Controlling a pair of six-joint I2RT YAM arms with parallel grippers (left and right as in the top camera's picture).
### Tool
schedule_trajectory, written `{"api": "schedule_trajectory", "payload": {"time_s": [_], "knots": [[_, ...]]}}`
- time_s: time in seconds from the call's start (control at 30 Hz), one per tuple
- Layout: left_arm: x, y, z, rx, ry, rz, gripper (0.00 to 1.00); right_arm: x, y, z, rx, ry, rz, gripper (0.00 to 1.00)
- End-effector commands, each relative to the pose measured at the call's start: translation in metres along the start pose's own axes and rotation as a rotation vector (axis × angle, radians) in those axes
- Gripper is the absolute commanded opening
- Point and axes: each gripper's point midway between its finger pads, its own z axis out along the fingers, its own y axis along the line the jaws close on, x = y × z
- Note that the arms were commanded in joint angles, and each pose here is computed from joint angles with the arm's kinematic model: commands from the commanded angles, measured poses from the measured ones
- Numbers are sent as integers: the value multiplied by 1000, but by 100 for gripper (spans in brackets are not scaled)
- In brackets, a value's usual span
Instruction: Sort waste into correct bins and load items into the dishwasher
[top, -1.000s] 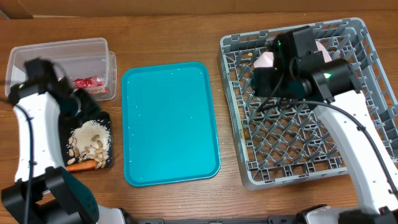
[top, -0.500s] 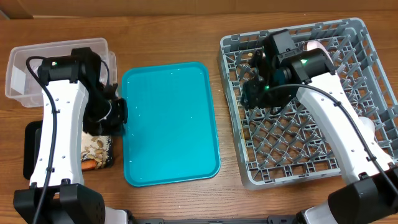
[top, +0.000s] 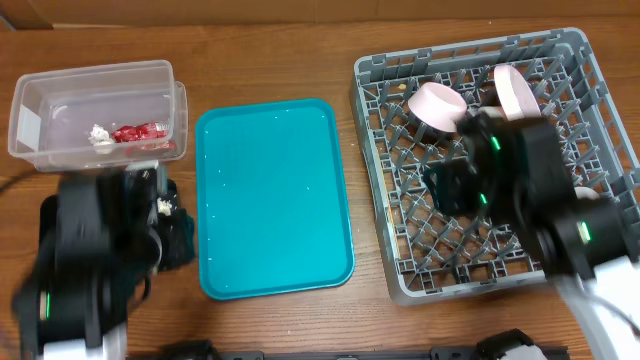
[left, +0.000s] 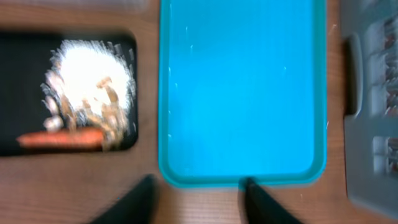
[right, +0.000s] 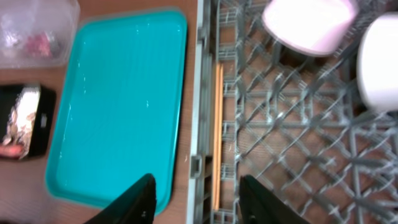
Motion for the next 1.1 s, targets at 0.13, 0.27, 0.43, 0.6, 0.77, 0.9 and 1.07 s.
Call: {"api": "schedule_trajectory", "payload": {"time_s": [0.13, 0.27, 0.43, 0.6, 0.77, 0.9, 1.07], "knots": [[17, 2, -30, 8, -262, 15, 100, 28, -38, -25, 121, -264, 33, 100], [9, -1, -34, 24, -306, 22, 100, 39, -41, -31, 126, -259, 33, 100], [19, 1, -31, 16, -267, 17, 100, 42, -42, -28, 132, -239, 34, 100], [21, 1, -31, 15, -255, 16, 100, 42, -42, -28, 132, -238, 34, 100], [21, 1, -31, 15, -255, 16, 100, 42, -42, -28, 132, -238, 34, 100], [21, 1, -31, 15, -255, 16, 100, 42, -42, -28, 132, -238, 34, 100], [21, 1, -31, 15, -255, 16, 100, 43, -42, -30, 130, -243, 30, 100]]}}
